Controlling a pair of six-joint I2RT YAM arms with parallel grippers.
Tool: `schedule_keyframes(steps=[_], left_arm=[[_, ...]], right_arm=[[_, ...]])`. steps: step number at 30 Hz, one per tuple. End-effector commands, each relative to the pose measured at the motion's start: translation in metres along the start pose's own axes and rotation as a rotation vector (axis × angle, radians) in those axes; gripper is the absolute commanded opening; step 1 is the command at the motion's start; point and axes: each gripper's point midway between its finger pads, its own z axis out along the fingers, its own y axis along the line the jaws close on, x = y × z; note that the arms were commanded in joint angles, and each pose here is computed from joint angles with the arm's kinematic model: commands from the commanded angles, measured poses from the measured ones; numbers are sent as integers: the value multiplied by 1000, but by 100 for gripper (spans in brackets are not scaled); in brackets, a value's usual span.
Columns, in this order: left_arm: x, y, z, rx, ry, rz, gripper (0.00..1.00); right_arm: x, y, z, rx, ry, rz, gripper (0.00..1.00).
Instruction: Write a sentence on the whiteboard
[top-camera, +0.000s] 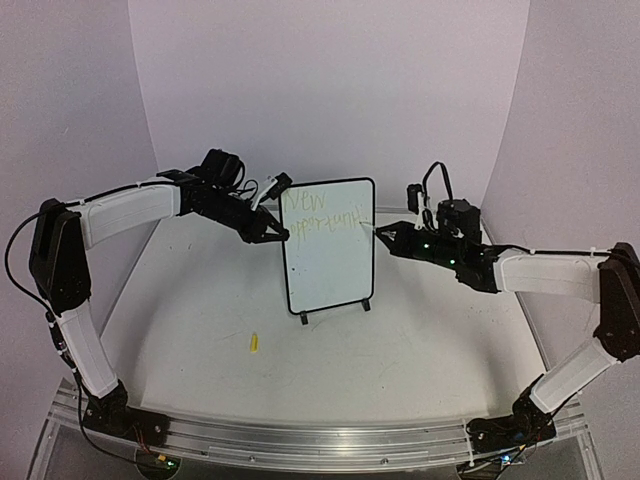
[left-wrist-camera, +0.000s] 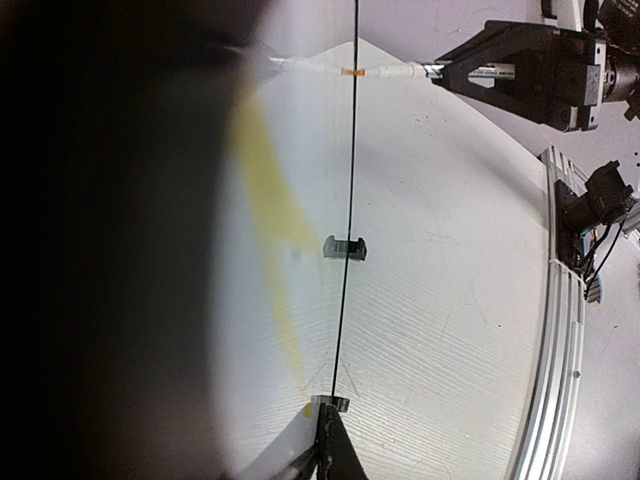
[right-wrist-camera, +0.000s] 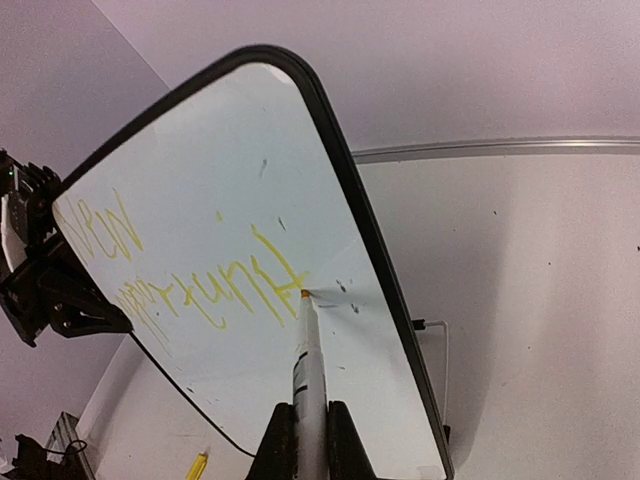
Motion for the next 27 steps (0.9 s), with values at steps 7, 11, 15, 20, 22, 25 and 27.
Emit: schedule_keyframes(steps=[7,11,15,20,22,25,27], left_arm=[[23,9,1,-69,89,16,0],[23,9,1,-70,89,17,0],[22,9,0,-71,87,19,0],[22,9,0,-72,86,19,0],[22,9,-1,-75,88,18,0],[22,9,-1,-75,88,19,0],[22,9,-1,-75,88,19,0]], right_arm=[[3,-15,-4,67,-16,15,0],[-7,-12,-5,73,-37,1,0],[-16,-8,-10,74,-63,-6,0],[-27,9,-24,7,-91,-29,0],[-31,17,-33,-27,-106,-37,0],[-36,24,-45,-49,-128,-41,0],[-39,27,-53,-55,-141,-41,0]])
